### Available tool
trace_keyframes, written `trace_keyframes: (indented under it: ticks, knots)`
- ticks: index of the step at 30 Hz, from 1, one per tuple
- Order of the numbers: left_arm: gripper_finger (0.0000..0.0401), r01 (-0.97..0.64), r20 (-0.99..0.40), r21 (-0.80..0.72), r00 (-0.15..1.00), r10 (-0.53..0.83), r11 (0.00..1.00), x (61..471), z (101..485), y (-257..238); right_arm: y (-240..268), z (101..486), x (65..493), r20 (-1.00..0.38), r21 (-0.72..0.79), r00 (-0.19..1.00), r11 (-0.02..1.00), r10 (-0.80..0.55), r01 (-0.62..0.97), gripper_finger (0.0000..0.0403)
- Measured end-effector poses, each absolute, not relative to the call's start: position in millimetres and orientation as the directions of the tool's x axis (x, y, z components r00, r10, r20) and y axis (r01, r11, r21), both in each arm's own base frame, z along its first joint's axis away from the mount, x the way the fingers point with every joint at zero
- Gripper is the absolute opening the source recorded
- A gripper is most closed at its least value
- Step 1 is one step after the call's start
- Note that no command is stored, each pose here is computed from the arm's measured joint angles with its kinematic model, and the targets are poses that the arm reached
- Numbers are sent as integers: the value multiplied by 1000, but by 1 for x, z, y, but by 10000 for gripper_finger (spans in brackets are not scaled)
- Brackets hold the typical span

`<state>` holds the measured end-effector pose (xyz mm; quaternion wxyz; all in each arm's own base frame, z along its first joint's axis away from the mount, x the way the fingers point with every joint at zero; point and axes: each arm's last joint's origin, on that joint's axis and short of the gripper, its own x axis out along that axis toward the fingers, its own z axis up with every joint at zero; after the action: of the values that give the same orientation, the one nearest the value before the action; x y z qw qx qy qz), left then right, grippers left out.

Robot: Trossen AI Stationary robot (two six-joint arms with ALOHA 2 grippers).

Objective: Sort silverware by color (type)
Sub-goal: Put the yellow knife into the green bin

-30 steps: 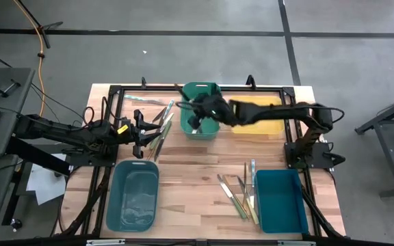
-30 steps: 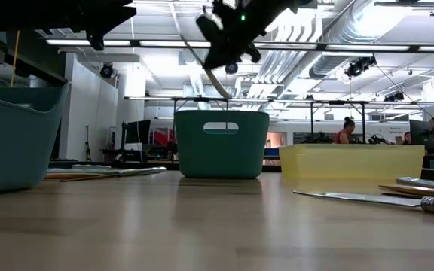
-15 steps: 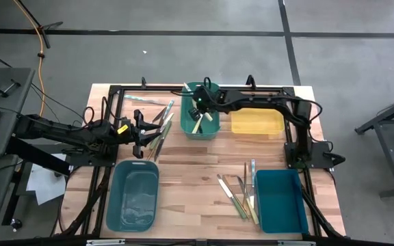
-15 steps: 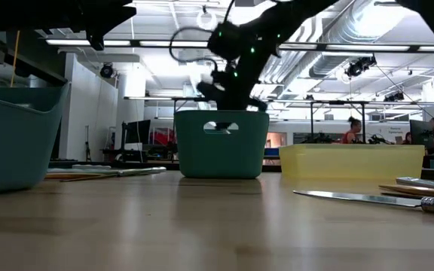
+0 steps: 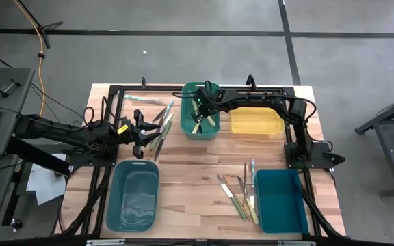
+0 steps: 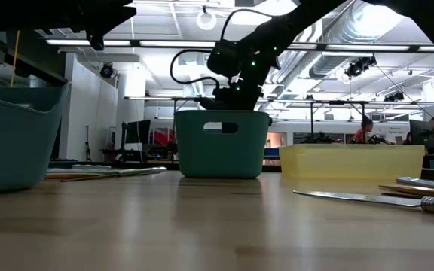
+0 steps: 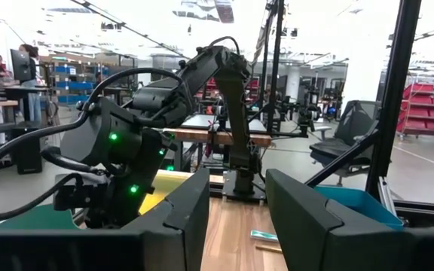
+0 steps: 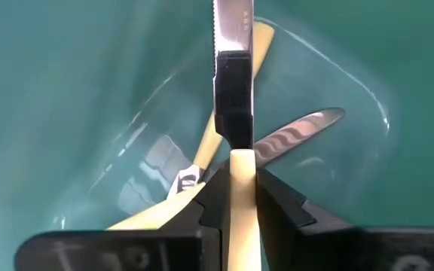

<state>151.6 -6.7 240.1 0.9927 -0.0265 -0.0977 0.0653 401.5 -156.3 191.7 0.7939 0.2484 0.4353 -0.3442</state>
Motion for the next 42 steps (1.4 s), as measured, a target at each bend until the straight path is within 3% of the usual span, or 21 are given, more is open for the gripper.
trace_keyframes:
  ticks: [9, 19, 24, 29, 37, 42]
  knots:
    - [126, -124, 191, -65, 972, 135, 990, 152, 240, -7, -156, 192, 401, -863, 92, 383, 643, -330, 760, 78]
    - [126, -124, 190, -65, 972, 135, 990, 152, 240, -7, -155, 192, 401, -869, 53, 383, 711, -313, 701, 85]
    - [126, -125, 190, -65, 972, 135, 990, 152, 240, -7, -143, 207, 392, -884, -32, 346, 779, -315, 626, 85]
    - [126, -125, 190, -65, 973, 135, 990, 152, 240, -7, -115, 238, 374, -828, -190, 333, 785, -451, 590, 85]
    - [126, -124, 144, -82, 980, 135, 989, 152, 236, -7, -62, 246, 311, -702, -80, 547, 814, -456, 575, 85]
    - [126, -124, 143, -82, 981, 134, 989, 152, 235, -7, -29, 234, 280, -442, 91, 810, 879, -386, 468, 85]
